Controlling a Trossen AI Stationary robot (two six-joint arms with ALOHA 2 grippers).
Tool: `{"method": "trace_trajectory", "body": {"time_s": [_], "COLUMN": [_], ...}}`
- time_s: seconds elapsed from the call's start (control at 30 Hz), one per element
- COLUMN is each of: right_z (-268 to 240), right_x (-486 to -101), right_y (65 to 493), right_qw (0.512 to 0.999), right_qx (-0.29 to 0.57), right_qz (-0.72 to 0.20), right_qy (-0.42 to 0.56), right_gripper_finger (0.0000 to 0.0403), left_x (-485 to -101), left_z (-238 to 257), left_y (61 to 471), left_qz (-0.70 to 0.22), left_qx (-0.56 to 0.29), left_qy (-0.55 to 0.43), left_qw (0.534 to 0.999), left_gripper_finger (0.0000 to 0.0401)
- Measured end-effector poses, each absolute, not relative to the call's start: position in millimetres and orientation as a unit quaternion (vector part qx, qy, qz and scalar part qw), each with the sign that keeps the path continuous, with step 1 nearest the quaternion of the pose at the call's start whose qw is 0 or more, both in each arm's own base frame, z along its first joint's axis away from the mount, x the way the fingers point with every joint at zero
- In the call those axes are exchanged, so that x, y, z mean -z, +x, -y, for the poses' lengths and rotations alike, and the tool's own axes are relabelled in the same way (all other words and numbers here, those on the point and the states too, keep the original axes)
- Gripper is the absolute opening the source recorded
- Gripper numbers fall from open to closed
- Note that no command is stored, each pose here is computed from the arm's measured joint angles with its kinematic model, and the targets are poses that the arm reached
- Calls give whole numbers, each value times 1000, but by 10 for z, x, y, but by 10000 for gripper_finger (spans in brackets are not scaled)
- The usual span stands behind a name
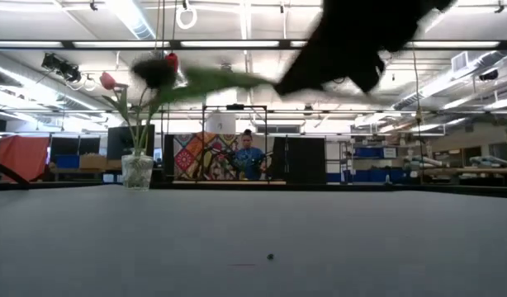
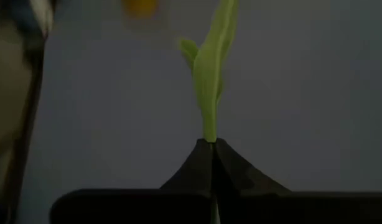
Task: Sort flowers into vase by color
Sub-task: Put the black tulip into the yellow vase
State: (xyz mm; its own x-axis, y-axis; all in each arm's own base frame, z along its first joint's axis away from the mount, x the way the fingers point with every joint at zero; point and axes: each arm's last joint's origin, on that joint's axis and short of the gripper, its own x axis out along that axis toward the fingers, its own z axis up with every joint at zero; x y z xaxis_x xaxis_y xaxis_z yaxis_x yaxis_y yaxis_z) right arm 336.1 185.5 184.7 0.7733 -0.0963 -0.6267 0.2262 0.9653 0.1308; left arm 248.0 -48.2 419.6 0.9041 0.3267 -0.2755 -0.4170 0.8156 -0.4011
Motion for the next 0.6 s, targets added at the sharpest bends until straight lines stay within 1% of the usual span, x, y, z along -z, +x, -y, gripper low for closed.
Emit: {"method": "trace_trajectory", "body": {"time_s": [0.17,0.3,0.4,0.5,0.6], "right_z": [-1510,-1247,-1056,-875,-724], "right_x": [-2373,-2730,-2981,-3168,-3317], "right_y": [3339,3257,3170,3090,3066], "right_qw": [948,944,935,925,926], "right_qx": [170,237,289,334,347], "right_qz": [-232,-158,-102,-64,-45], "right_qy": [138,168,180,170,141], "right_gripper_finger": [6,5,5,5,5], "left_x": [-4295,-4372,-4439,-4438,-4378], "left_z": [435,380,335,309,276], "left_y": [2409,2314,2248,2254,2355], "left_qz": [-75,-60,-34,-28,-35], "left_qx": [-178,-175,-187,-196,-211], "left_qy": [-233,-221,-238,-259,-266], "left_qw": [953,958,953,945,940], "left_gripper_finger": [219,219,219,219,219]}}
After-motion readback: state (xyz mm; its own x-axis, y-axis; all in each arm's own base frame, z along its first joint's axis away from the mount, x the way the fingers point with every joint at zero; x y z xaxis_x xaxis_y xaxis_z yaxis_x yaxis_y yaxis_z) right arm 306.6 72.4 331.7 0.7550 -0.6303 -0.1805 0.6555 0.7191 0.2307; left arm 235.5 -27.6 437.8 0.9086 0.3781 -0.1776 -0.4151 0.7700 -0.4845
